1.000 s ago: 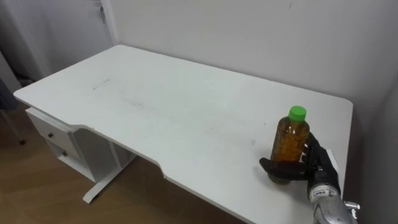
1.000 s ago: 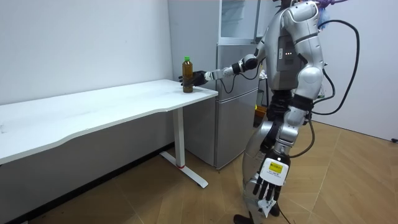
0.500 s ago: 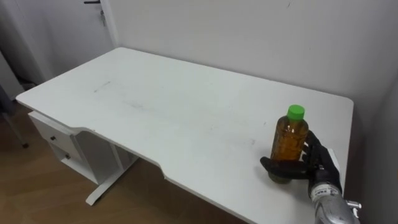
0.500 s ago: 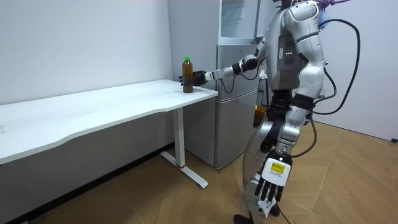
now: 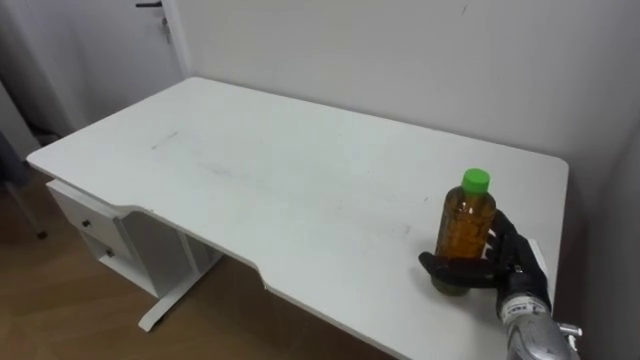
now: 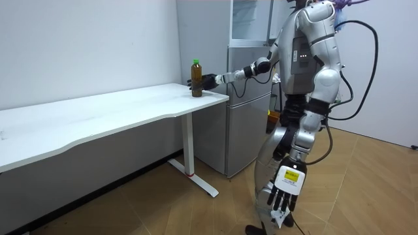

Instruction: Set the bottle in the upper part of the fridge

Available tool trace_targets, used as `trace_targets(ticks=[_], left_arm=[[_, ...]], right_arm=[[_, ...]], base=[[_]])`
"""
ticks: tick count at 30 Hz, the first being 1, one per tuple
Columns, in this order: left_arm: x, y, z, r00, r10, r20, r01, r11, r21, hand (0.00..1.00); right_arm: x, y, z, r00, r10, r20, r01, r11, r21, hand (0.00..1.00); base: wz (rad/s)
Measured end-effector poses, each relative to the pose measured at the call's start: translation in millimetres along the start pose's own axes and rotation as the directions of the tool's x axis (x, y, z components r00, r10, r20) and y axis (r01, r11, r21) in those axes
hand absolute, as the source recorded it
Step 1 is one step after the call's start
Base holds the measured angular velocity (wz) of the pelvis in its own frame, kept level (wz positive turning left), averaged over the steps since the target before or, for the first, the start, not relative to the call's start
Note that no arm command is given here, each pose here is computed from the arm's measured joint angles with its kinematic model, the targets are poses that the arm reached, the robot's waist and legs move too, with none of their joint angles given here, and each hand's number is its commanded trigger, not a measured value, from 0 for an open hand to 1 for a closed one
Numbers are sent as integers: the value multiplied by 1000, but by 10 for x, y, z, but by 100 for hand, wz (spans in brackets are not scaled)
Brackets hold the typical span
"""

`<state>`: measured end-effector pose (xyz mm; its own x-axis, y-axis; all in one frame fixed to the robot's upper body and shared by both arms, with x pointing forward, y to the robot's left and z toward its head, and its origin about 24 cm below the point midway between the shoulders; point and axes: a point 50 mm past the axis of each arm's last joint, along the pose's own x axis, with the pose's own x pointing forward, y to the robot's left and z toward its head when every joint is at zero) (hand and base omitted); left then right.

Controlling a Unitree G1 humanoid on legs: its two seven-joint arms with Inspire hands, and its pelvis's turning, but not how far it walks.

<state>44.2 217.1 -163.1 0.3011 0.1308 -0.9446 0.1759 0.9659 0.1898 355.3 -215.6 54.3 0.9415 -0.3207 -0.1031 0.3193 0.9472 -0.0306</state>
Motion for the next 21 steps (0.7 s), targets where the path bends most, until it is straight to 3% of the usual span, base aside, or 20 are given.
trace_targets(ticks=[21], left_arm=[[-2, -1, -3, 1000, 0, 2, 0, 1000, -2, 0]], right_arm=[[4, -16, -28, 999, -8, -36, 9, 999, 38, 100]], base=[[1]])
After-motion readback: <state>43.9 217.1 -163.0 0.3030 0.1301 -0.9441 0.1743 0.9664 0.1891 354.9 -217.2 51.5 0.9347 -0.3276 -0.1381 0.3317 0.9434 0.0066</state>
